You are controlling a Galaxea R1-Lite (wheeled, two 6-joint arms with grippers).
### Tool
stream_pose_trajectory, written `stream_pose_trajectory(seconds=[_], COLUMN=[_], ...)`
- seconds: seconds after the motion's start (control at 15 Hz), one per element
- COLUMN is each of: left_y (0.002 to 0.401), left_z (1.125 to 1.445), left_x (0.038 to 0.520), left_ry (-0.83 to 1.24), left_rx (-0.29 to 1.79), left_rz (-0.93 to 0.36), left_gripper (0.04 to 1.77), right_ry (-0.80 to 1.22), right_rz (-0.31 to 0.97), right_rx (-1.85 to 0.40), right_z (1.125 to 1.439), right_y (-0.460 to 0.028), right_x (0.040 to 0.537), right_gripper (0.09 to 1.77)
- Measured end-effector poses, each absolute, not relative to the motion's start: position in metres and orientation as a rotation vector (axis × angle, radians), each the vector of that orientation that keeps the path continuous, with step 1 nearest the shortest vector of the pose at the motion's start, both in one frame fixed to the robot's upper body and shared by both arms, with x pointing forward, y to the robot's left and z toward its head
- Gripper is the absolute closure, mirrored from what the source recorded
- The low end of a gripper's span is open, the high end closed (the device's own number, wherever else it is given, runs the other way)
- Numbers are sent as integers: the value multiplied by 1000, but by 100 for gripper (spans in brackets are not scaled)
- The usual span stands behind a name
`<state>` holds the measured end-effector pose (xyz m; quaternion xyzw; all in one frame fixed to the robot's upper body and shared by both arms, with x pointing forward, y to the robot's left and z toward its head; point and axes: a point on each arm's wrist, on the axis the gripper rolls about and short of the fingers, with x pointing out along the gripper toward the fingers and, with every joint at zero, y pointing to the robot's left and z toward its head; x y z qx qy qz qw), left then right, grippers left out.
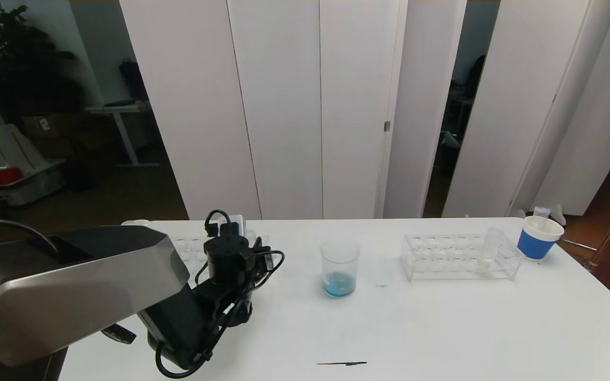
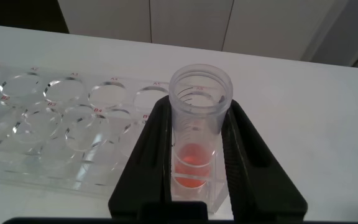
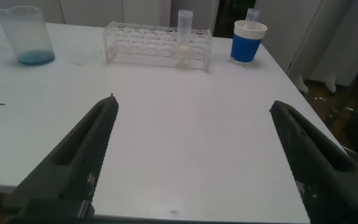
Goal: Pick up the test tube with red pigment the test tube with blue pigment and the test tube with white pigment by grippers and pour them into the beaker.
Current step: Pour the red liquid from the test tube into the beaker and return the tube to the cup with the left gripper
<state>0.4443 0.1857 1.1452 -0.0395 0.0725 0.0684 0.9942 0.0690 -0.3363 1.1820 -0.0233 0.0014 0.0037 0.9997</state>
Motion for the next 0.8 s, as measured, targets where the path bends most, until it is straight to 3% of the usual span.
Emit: stream_pose_trajectory(seconds=[0.8], left_y=[177], left_z=[1164], left_x=[433], left_ry=[92], left_rx=[-12], left_rz=[105], left_gripper=[124], right_ry=[3], right_rz=[7], right_rx=[-47], right_z=[1182], right_y=[-336], right_x=[69], right_gripper=[11])
